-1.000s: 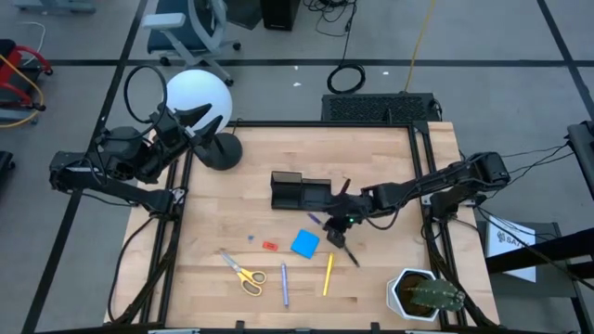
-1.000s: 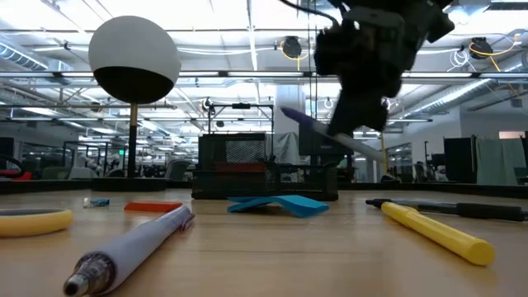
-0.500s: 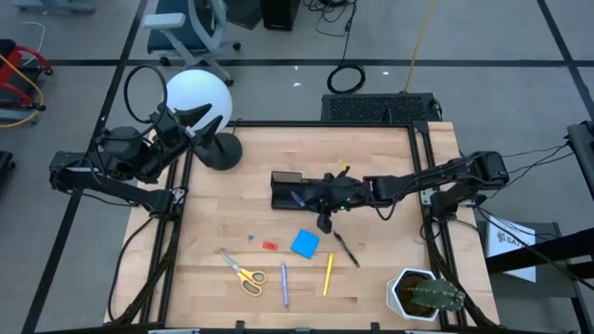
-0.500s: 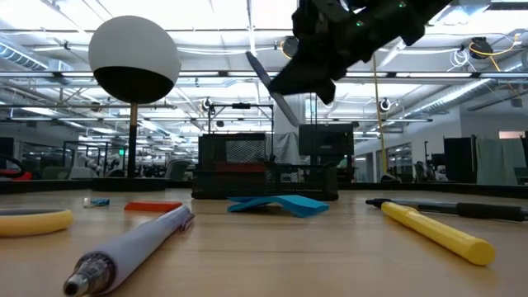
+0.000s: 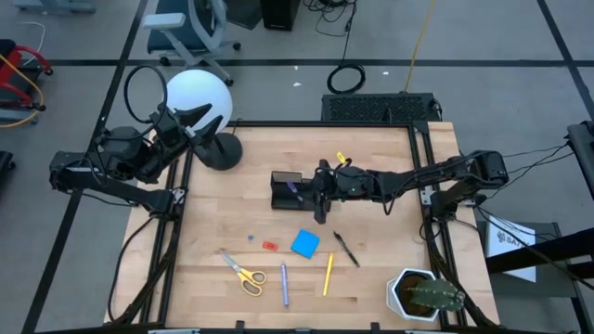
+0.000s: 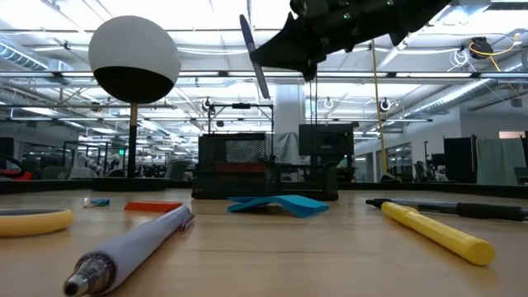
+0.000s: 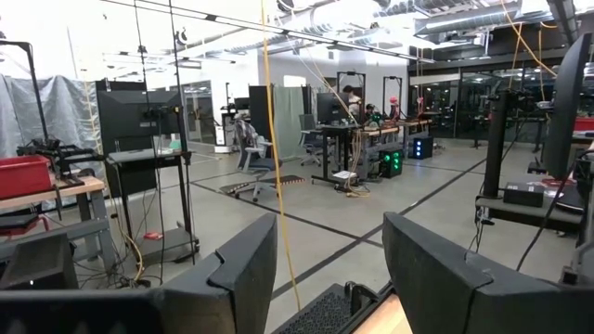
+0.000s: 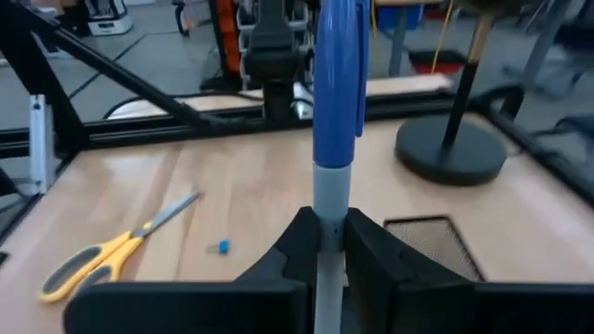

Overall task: Pick and place office supplies into organizer
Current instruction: Put the gray pen into the desk organizer

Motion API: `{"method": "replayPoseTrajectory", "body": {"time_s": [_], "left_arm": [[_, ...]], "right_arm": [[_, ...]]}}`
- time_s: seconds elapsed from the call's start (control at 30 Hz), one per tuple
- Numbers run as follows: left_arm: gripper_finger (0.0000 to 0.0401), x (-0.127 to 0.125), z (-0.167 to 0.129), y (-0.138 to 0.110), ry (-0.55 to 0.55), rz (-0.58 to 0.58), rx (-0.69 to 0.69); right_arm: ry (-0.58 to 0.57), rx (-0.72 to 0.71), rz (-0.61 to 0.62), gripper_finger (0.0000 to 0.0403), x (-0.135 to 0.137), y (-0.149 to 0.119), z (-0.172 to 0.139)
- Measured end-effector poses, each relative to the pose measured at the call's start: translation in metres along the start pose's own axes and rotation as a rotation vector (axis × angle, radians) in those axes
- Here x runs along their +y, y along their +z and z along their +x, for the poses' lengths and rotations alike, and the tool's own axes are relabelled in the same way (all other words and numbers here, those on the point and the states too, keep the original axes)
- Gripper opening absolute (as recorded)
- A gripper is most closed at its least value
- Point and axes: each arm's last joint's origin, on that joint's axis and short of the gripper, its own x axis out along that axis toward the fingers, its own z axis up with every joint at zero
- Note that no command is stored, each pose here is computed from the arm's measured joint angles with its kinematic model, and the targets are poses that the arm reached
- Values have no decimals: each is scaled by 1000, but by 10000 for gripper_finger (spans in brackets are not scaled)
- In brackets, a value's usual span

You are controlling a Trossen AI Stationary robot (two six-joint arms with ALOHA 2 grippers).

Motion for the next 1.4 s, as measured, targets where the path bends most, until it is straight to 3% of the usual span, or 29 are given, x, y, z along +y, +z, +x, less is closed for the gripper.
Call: {"method": "replayPoseTrajectory", "body": {"time_s": [0.23,0.53,0.9,1.17,1.4], "left_arm": [[200,0,0,0,0,0,0],[200,0,0,0,0,0,0],[200,0,0,0,0,0,0],[200,0,0,0,0,0,0],[200,0,0,0,0,0,0]], "right_arm": [[-28,-90,-59,28,-6,-1,-2],[-121,-214,-42,28,-42,-15,-10],[-81,-346,-42,28,-52,-18,-16],[-105,-332,-44,28,-62,-41,4],[-136,-333,-16,28,-74,-43,4]]}}
